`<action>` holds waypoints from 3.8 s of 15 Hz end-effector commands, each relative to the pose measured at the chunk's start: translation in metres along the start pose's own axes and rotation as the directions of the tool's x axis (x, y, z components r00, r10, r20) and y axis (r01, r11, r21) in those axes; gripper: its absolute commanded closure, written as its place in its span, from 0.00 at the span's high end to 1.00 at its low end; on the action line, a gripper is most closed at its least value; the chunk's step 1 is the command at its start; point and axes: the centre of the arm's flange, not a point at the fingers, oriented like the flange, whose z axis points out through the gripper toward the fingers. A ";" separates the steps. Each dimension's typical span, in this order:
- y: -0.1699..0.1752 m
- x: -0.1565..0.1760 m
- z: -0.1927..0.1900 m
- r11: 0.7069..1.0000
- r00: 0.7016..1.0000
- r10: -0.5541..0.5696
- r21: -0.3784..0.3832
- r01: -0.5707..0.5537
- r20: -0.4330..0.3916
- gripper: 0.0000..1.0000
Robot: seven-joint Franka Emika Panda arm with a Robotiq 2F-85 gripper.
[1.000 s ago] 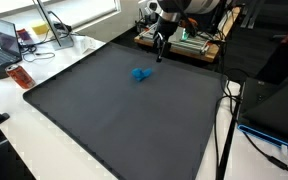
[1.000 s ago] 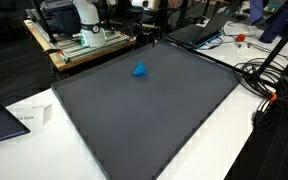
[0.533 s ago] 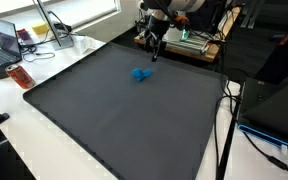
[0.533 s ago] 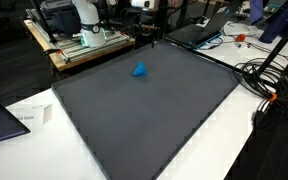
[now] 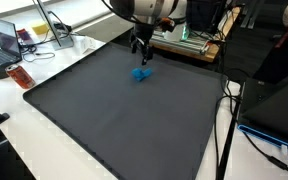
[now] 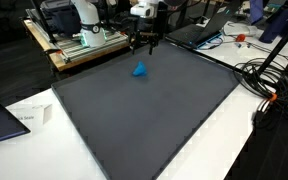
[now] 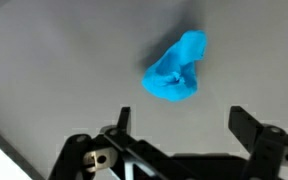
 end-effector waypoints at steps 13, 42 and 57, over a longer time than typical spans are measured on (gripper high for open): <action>0.006 0.055 0.057 0.984 0.946 -0.153 0.130 0.120 0.285 1.00; 0.021 0.018 -0.001 0.993 0.950 -0.108 0.084 0.087 0.292 0.02; 0.052 0.011 -0.172 0.962 0.991 0.119 0.255 -0.099 -0.066 0.02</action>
